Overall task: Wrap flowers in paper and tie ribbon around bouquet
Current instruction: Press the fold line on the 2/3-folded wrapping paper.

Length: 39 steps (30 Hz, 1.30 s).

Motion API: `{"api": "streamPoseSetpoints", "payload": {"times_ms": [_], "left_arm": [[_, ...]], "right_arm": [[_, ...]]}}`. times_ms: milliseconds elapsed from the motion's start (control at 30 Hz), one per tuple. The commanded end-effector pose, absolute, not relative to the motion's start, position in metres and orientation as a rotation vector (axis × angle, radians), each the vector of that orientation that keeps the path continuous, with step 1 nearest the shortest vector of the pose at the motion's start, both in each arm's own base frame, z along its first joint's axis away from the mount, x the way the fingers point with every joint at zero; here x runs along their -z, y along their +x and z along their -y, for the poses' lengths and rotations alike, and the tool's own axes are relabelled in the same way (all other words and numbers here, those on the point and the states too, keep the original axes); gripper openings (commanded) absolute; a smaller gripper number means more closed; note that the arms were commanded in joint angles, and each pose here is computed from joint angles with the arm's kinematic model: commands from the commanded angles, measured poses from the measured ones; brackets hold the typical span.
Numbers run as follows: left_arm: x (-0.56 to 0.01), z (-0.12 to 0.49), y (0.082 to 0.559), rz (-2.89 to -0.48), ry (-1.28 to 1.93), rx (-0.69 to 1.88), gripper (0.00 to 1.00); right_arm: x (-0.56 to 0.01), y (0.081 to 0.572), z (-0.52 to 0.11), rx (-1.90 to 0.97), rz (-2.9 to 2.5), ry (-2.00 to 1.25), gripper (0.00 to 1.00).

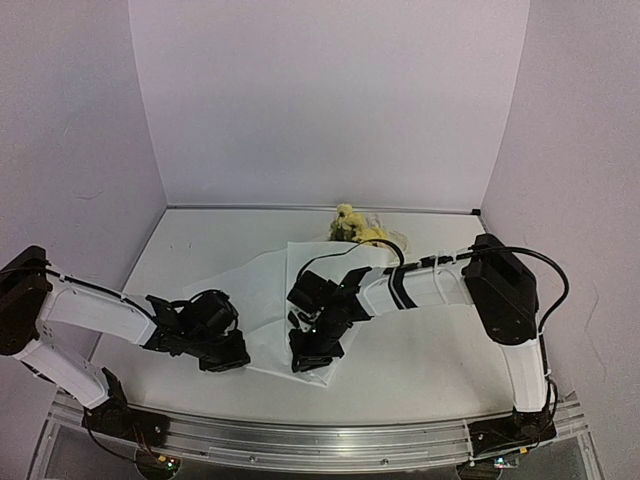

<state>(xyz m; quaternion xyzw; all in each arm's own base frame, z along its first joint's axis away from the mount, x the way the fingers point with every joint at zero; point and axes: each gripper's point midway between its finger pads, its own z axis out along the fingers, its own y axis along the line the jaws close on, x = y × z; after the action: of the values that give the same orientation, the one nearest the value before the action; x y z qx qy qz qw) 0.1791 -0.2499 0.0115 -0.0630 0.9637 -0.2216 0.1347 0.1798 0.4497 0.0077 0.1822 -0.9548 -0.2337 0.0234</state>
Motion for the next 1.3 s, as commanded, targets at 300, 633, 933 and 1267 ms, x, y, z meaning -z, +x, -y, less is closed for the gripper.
{"api": "streamPoseSetpoints", "payload": {"times_ms": [300, 633, 933, 1267], "left_arm": [[0.012, 0.183, 0.176, -2.846, -0.463, 0.397, 0.15], [0.021, 0.143, 0.17, -2.844, -0.653, 0.186, 0.15], [0.015, 0.119, 0.171, -2.791, -0.795, 0.083, 0.17], [0.017, 0.11, 0.178, -2.779, -0.916, 0.134, 0.18]], "right_arm": [[0.055, 0.168, -0.409, 0.426, 2.961, 0.512, 0.16], [0.057, 0.167, -0.407, 0.424, 2.959, 0.515, 0.16], [0.057, 0.168, -0.404, 0.44, 2.957, 0.507, 0.16], [0.06, 0.169, -0.402, 0.471, 2.954, 0.487, 0.16]]}}
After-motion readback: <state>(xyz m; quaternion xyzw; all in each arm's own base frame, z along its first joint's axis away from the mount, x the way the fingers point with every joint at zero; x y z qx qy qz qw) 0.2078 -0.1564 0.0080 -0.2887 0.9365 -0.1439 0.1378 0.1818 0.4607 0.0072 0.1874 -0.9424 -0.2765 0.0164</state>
